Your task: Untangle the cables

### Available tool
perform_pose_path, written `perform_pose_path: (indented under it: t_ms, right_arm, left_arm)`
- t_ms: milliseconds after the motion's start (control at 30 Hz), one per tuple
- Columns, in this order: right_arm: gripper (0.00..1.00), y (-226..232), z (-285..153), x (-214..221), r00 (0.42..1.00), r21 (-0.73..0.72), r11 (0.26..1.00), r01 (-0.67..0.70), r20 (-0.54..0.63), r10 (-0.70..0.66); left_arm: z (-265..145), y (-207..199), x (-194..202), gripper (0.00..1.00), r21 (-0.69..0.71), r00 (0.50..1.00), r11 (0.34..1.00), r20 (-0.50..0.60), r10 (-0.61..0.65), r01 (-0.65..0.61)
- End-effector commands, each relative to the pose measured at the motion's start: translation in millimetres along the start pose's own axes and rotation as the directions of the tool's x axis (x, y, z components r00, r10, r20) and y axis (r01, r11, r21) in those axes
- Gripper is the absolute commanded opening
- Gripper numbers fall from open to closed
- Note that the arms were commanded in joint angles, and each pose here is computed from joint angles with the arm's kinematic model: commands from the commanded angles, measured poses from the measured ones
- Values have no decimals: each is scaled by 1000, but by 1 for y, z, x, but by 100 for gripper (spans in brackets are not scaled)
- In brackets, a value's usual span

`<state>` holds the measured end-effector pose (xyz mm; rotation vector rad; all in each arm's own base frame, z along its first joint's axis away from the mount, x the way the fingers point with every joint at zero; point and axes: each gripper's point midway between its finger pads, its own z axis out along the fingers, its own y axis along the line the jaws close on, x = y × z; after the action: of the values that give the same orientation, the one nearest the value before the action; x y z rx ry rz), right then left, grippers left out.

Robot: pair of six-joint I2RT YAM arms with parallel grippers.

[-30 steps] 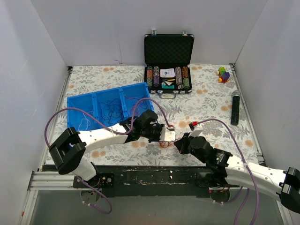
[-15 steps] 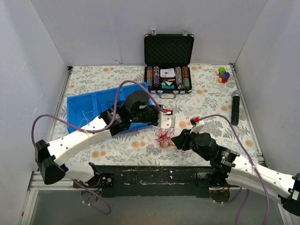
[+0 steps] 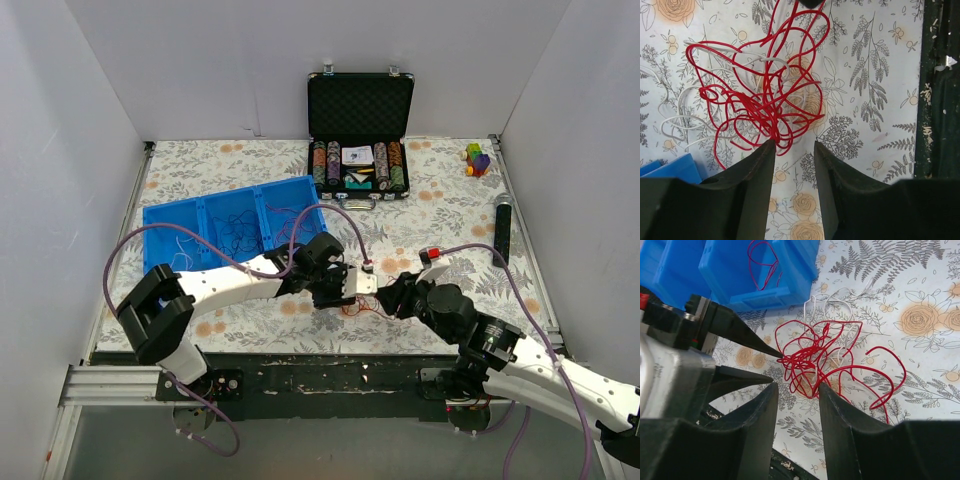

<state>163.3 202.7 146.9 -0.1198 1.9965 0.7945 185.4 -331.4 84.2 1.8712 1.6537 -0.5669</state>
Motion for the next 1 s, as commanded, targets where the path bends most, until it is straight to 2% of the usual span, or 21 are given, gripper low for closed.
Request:
perform_pose_path:
  t_ms: [0, 267, 400, 533, 667, 733, 833, 867, 967]
  right_arm:
    - [45, -5, 0, -4, 1000, 31, 1000, -5, 19, 5]
    - [26, -3, 0, -4, 999, 13, 999, -36, 33, 36]
    - [26, -3, -1, -5, 999, 12, 999, -39, 34, 38]
    - [26, -4, -2, -3, 999, 15, 999, -45, 28, 44]
    - [26, -6, -3, -3, 998, 18, 999, -46, 32, 45]
    - [26, -6, -4, -5, 998, 21, 999, -45, 36, 44]
    - [26, -7, -4, -6, 998, 27, 999, -41, 38, 40]
    - [26, -7, -4, -5, 999, 29, 999, -40, 36, 39]
    - [26, -8, -4, -5, 999, 31, 999, -39, 36, 38]
  left_arm:
    - [-3, 19, -40, 37, -33, 993, 999, 119, 9, -5]
    - [-3, 15, -54, 34, 8, 986, 1000, 168, -12, 10]
    - [7, 15, -44, 34, 7, 988, 1000, 153, -16, 15]
    - [10, 26, -39, 35, -61, 990, 998, 138, 16, -7]
    - [13, 22, -30, 34, -41, 993, 998, 109, 41, -37]
    - [16, 17, -24, 26, -16, 994, 999, 94, 49, -48]
    - [17, 18, -20, 4, -21, 993, 996, 80, 92, -91]
    - [17, 19, -20, 0, -22, 992, 995, 75, 100, -98]
    - [12, 30, -29, 0, -64, 991, 992, 76, 112, -107]
